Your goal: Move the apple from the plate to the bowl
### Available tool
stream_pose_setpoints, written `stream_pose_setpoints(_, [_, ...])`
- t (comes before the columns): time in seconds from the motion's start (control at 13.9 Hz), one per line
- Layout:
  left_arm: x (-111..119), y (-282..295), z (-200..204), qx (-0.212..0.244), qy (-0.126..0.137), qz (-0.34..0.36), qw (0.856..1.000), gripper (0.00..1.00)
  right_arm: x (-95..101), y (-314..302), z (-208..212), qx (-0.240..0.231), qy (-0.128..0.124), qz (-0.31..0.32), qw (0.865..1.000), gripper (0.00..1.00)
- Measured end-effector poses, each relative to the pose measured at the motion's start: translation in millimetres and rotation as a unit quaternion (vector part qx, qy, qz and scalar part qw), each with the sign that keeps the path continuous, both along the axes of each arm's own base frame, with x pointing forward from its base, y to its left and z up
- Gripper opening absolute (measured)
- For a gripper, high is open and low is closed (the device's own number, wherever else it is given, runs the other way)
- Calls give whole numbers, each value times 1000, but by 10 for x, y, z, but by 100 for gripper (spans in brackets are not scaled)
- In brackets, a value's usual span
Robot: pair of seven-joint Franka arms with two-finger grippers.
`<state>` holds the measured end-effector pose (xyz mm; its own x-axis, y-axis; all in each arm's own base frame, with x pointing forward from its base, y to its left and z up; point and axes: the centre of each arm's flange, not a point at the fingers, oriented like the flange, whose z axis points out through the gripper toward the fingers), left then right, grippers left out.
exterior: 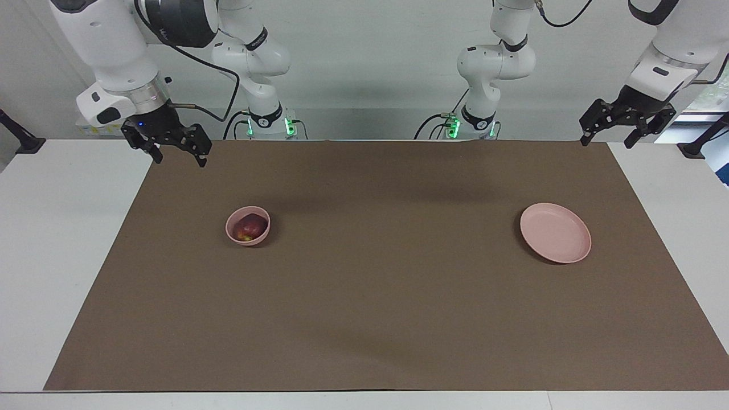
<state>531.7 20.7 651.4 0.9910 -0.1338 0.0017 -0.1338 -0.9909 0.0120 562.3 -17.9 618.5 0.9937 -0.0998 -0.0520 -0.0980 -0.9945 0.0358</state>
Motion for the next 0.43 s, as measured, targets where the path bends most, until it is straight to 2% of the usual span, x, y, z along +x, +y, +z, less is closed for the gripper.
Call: stream_pose_setpoints(0.43, [-11,-1,-1,0,3,0,1000,100,-41,-42,76,0,-7,-2,1000,100])
